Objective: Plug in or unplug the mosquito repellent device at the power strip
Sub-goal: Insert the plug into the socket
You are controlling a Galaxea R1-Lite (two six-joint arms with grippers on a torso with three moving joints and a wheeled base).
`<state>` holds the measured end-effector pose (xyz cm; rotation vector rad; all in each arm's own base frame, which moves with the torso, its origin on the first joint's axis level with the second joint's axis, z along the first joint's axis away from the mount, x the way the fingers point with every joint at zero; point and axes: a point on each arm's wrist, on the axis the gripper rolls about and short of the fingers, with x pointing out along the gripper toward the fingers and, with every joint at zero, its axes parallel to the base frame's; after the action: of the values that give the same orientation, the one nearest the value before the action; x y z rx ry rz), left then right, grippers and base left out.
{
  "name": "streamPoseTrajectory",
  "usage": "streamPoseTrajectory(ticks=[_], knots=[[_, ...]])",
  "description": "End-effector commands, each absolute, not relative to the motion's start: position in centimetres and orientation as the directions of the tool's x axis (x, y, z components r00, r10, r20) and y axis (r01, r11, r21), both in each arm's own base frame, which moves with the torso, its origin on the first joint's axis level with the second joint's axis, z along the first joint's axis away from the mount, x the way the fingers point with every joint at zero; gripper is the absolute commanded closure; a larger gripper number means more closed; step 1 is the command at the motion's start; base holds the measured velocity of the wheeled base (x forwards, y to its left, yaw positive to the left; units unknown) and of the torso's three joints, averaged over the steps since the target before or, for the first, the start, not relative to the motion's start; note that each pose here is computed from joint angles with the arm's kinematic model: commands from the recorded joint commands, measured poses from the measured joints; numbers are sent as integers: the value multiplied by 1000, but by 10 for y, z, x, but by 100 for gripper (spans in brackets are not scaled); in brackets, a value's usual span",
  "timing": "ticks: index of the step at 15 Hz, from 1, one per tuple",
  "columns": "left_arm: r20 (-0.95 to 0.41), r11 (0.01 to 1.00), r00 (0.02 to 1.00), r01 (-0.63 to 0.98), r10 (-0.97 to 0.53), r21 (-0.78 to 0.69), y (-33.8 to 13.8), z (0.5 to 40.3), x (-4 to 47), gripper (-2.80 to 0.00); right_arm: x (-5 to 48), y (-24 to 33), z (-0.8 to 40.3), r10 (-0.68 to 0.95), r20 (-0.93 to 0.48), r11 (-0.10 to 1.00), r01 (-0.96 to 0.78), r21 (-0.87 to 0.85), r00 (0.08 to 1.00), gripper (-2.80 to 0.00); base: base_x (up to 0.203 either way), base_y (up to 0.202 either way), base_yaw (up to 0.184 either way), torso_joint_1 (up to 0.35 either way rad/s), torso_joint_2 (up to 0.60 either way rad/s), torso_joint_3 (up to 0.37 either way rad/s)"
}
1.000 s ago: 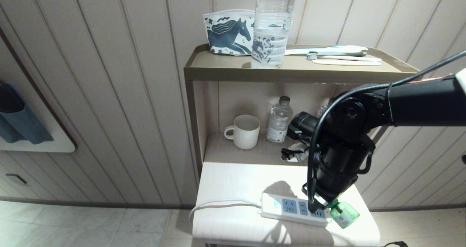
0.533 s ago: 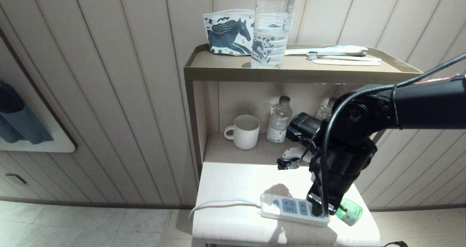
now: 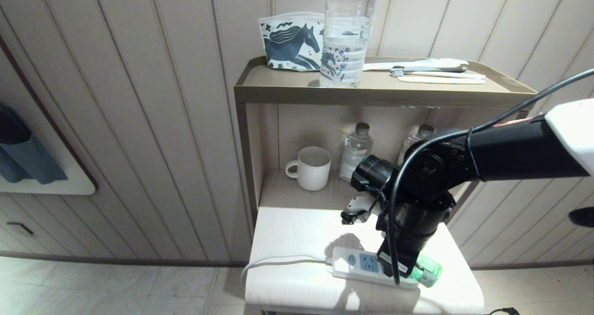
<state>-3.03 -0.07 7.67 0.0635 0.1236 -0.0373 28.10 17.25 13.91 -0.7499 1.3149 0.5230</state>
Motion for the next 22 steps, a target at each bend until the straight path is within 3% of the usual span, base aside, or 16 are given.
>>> streamPoseTrajectory(ticks=[1,10,14,22], knots=[[-127,997,991,42,-34,61,-1,77,-30,0,284,175,135,-75,-980,657,-730,-188,184,0,0,0,0,0,0,0],[-125,997,992,42,-34,61,-1,77,-30,0,282,175,153,-58,-975,639,-742,-202,216,0,0,0,0,0,0,0],[-127,997,991,42,-34,61,-1,77,-30,0,278,175,167,-83,-980,628,-754,-193,183,0,0,0,0,0,0,0],[-126,997,991,42,-34,61,-1,77,-30,0,271,170,177,-136,-978,515,-832,-207,159,0,0,0,0,0,0,0]])
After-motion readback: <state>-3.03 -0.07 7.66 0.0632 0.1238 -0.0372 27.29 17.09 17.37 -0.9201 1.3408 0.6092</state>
